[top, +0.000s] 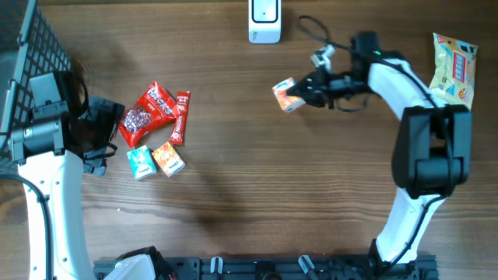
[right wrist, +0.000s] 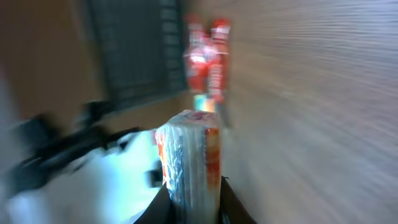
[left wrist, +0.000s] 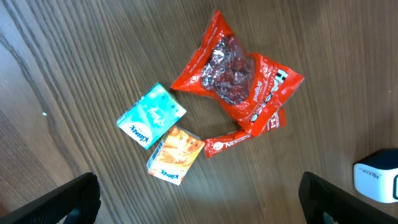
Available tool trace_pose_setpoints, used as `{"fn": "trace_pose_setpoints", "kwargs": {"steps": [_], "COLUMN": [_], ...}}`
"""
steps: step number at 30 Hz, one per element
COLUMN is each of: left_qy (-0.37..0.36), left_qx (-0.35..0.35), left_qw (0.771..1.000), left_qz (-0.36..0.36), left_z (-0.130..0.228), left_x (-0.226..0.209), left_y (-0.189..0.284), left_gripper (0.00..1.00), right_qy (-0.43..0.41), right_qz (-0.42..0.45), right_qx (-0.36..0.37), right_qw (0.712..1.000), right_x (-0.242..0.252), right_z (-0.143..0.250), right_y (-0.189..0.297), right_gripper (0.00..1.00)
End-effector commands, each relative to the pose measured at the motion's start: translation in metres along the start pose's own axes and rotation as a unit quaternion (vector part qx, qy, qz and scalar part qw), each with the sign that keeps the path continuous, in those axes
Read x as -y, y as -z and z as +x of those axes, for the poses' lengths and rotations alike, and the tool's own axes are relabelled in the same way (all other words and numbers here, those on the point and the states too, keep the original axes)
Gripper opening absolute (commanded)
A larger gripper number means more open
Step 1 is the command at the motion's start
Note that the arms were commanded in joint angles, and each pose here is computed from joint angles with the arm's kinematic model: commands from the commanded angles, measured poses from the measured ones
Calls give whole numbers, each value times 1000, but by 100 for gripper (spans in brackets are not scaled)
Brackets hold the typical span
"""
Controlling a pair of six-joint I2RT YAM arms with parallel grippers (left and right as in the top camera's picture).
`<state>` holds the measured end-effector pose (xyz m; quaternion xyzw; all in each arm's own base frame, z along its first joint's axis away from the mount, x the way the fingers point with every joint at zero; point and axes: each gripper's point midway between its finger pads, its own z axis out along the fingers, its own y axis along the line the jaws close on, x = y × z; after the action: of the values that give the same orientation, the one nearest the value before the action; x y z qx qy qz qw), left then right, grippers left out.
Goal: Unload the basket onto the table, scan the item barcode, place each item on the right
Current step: 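Lift the orange Kleenex pack toward the scanner with the right gripper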
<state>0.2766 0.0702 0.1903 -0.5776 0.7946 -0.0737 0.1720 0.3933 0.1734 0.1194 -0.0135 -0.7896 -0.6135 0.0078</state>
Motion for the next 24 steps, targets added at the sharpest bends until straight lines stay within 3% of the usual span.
{"fn": "trace_pose_setpoints", "kwargs": {"steps": [1,14,24], "left_qy": [-4,-4,-4], "left_qx": [7,7,7], "left_qw": [1000,1000,1000], "left_qz": [-4,-4,-4], "left_z": [-4,-4,-4], "left_x": [-1,-2,-2], "left_y": [0,0,0], "left_gripper": [100,100,100], "right_qy": [53,-47,40], "right_qz": [-150,-151,-145], "right_qx": [30,18,19], "right_qw": [987,987,988], "right_x": [-33,-32,-36], "right_z": [8,-11,-16], "right_y": [34,42,35], "right_gripper": [4,4,4]}}
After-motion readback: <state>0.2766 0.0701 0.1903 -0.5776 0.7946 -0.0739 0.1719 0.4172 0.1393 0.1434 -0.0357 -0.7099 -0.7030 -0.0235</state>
